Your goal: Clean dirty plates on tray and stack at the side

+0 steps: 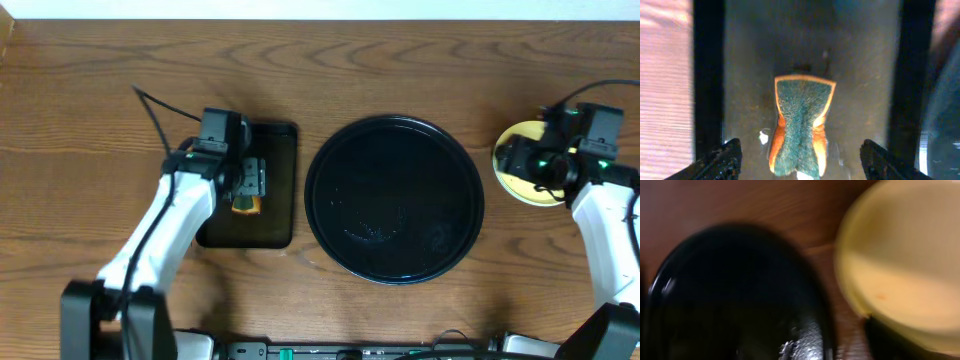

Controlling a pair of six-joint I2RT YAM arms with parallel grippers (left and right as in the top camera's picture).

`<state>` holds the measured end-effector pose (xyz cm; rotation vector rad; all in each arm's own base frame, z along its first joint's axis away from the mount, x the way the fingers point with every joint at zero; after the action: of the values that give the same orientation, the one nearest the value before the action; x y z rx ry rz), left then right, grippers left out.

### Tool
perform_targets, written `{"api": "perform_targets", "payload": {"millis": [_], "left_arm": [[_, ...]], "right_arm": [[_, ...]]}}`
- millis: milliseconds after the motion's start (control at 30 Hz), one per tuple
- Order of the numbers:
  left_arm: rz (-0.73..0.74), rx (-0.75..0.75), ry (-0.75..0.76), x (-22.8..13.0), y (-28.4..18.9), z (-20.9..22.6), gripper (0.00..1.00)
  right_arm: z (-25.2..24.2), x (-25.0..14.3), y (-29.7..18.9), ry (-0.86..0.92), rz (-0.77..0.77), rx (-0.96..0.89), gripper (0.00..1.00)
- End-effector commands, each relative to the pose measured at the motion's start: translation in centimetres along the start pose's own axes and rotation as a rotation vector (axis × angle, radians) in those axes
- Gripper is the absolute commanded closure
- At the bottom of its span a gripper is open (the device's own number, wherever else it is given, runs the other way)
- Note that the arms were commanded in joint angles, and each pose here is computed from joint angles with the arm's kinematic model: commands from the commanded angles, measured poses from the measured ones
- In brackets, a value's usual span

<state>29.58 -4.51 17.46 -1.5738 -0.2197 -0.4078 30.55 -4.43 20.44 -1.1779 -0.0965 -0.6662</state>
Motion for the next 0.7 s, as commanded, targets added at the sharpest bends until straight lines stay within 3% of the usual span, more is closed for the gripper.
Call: {"api": "perform_targets", "payload": {"millis": [0,100,233,333,467,667], "left_arm": [[-0.044,0.000,-0.066,0.1,-2.2,0.1,0.23],[0.044,0.012,-0.132,-1.9,-3.8,0.5,0.23],[0.162,0.028,-0.177,-4.4,-4.9,0.8,0.22],[0.171,0.027,-0.174,-5.6,-5.7,0.7,0.22],[0.083,0.018,-0.174,-7.5,-7.3,0.8,0.22],[-0.216,-0.047,-0.130,-10.8,-10.3,0.5,0.22]], "right_arm": [[1.6,-1.3,0.3,-0.096,0.086,0.089,0.01],[0.5,-3.2,0.3,0.012,0.185,-0.105,0.01],[0.3,-4.7,-0.3,0.010,0.266,-0.187,0.01],[0.5,-5.5,-1.1,0.002,0.287,-0.207,0.01],[0.9,-6.5,-2.9,-0.025,0.218,-0.182,0.01],[1.8,-9.5,-6.9,-0.174,-0.054,-0.091,0.01]]}}
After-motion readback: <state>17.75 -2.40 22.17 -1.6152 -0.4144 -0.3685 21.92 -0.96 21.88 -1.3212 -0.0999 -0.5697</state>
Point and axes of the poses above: each gripper's point midway between its finger pads, its own y axis out along the fingers, its own z axis along the line the jaws close on, x = y × z, the point moved 10 cm from there along -y, back along the fingers, and after that the axes turned 9 degrees about y, right-handed, at the moved point
